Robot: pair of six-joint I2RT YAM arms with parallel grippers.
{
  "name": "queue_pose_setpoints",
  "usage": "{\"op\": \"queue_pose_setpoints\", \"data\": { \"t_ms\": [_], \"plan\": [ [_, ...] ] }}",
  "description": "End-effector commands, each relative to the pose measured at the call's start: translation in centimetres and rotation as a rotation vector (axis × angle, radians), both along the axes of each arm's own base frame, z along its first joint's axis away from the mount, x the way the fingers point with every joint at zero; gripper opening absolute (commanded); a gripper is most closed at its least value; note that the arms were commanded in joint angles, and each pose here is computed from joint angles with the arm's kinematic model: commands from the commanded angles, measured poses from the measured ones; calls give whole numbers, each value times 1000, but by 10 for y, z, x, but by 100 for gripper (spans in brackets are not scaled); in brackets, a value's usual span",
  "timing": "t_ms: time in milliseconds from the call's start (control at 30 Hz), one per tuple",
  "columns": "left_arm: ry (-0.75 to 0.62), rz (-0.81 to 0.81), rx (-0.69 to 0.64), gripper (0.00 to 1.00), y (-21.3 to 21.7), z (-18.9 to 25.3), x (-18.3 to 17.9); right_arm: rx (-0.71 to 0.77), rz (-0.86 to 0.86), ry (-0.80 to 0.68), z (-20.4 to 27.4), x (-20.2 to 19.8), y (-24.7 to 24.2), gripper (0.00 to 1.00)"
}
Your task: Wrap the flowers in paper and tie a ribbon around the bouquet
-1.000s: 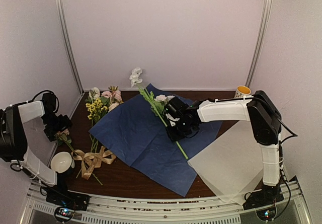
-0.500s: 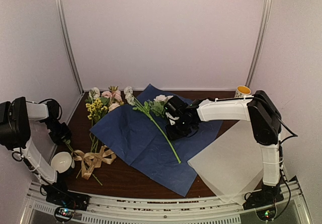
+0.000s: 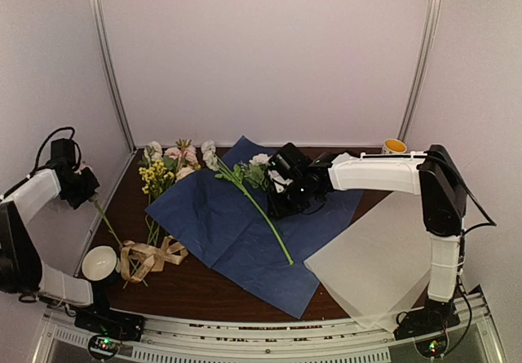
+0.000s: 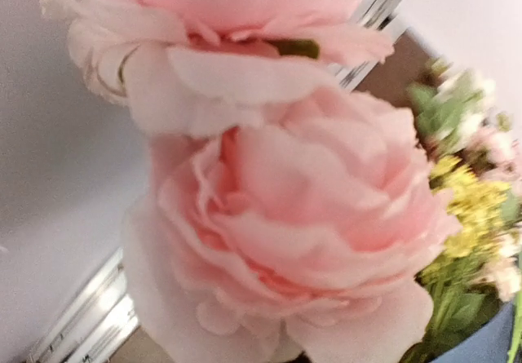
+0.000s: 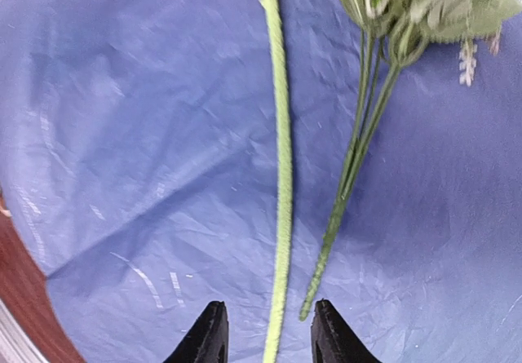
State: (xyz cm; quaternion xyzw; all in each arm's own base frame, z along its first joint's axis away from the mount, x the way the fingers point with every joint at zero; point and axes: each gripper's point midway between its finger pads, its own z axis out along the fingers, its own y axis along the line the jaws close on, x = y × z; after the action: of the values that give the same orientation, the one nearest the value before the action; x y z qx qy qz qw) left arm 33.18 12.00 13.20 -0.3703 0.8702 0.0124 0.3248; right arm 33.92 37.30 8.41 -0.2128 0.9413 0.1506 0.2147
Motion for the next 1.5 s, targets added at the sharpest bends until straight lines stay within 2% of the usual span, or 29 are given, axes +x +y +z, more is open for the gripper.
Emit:
{"op": "queue_pose_setpoints", "data": {
  "t_ms": [0, 167, 300, 400, 500, 567, 667, 800, 867, 967, 1133, 1233, 1367, 1400, 1467],
  "plan": [
    [-380, -104, 218, 0, -4, 111, 19, 163, 52, -109, 63, 5, 19, 35],
    [-645, -297, 399, 0, -59, 213, 7, 324, 145, -169, 104, -5, 38, 36],
    [-868, -467, 593, 0, -116, 295, -22, 477, 289, -262, 153, -25, 63, 39],
    [-981, -579, 704, 0, -153, 338, -45, 525, 379, -337, 182, -39, 77, 40],
    [-1072, -710, 734, 0, -191, 365, -61, 607, 444, -367, 206, -52, 89, 41],
    [-1121, -780, 659, 0, -211, 372, -62, 694, 487, -364, 224, -61, 97, 42],
    [-1226, -907, 450, 0, -246, 377, -63, 833, 550, -374, 255, -76, 106, 44],
    [-1383, -997, 85, 0, -285, 384, -60, 971, 575, -420, 290, -85, 116, 47],
    [-1418, -1043, -96, 0, -306, 388, -59, 997, 566, -428, 299, -84, 123, 49],
    [-1409, -1116, -231, 0, -338, 387, -56, 996, 543, -420, 300, -76, 133, 53],
    [-1354, -1226, -313, 0, -377, 377, -54, 970, 496, -433, 294, -63, 134, 53],
    [-1345, -1250, -370, 0, -387, 375, -54, 931, 485, -415, 284, -60, 135, 37],
    [-1342, -1254, -398, 0, -392, 375, -54, 940, 493, -399, 279, -64, 130, 5],
    [-1338, -1251, -403, 0, -393, 374, -53, 937, 489, -401, 278, -64, 128, 0],
    [-1320, -1245, -404, 0, -395, 371, -49, 915, 465, -394, 270, -60, 122, 0]
  ]
}}
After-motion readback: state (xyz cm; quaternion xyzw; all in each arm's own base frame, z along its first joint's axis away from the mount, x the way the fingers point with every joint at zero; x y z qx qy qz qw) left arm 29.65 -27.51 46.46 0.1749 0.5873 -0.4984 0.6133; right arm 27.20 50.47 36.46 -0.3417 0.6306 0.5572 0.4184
